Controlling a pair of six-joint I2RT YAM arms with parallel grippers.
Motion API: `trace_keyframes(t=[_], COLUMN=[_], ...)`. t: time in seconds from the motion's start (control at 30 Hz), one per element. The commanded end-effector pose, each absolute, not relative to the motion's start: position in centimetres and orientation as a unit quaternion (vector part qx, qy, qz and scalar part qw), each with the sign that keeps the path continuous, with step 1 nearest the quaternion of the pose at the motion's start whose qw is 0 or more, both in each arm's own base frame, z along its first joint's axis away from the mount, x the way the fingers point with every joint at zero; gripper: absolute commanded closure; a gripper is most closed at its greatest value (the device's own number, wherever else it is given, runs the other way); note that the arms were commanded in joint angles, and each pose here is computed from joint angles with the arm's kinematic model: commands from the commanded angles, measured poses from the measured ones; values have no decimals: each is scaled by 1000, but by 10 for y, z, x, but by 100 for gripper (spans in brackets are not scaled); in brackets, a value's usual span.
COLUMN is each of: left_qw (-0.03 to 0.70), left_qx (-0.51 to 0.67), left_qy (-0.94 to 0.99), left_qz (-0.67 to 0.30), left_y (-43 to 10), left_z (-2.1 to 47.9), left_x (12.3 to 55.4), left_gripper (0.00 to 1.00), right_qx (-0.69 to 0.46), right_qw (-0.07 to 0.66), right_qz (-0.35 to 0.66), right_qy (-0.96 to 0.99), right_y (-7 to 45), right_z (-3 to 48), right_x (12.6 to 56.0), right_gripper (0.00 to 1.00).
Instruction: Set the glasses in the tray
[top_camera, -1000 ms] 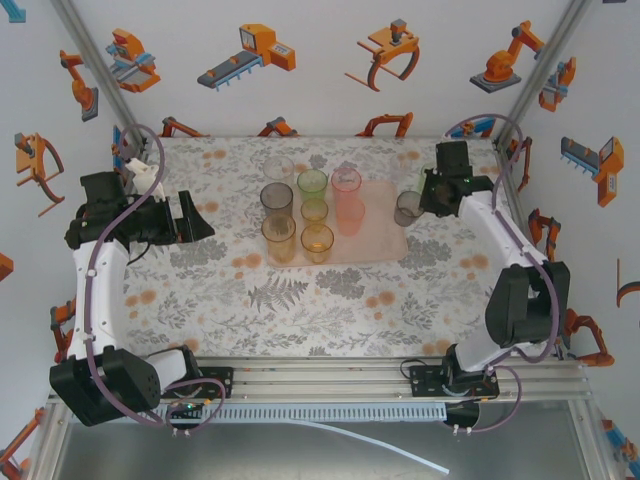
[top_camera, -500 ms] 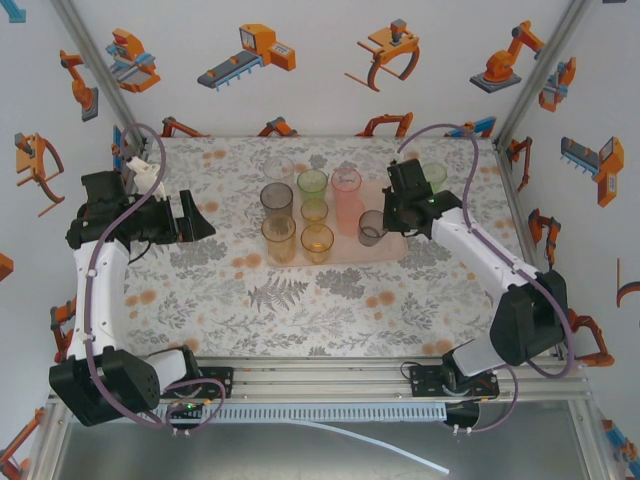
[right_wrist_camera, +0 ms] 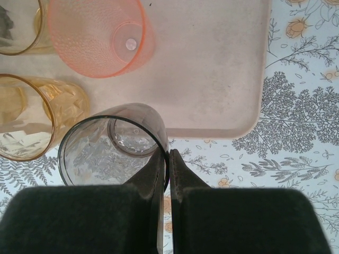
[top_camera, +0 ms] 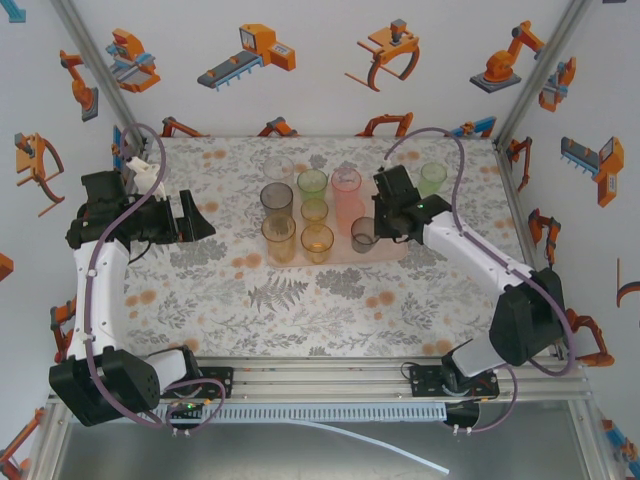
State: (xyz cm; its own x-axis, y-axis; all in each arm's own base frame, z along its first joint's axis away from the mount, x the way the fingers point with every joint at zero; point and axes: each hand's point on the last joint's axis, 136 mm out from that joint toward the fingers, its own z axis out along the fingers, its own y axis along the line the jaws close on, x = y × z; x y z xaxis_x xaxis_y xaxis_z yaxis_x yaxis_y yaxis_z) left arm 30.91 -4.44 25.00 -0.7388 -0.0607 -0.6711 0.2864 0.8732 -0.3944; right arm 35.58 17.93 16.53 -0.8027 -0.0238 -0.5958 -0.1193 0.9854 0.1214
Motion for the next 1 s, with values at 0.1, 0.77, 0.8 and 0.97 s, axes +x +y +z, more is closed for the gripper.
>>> trace_keyframes(t=[0.1, 0.77, 0.8, 0.97], left_qw=[364, 365, 366, 366], left_qx=[70, 71, 71, 71], left_qy=[893, 893, 892, 892], left_qz=[-257, -255, -255, -255], left_y=[-50, -50, -50, -50], left_z=[259, 258, 259, 258], left_x=[307, 306, 306, 306], left_gripper=[3, 3, 3, 3], right_qx=[-42, -53, -53, -54], right_qw=[304, 285, 286, 284], right_qz=[64, 53, 53, 49], right_qy=[950, 955, 955, 956], right_y=[191, 204, 205, 205], right_z=[146, 114, 114, 110], right_x=[361, 366, 367, 368], right_gripper=[92, 92, 91, 91])
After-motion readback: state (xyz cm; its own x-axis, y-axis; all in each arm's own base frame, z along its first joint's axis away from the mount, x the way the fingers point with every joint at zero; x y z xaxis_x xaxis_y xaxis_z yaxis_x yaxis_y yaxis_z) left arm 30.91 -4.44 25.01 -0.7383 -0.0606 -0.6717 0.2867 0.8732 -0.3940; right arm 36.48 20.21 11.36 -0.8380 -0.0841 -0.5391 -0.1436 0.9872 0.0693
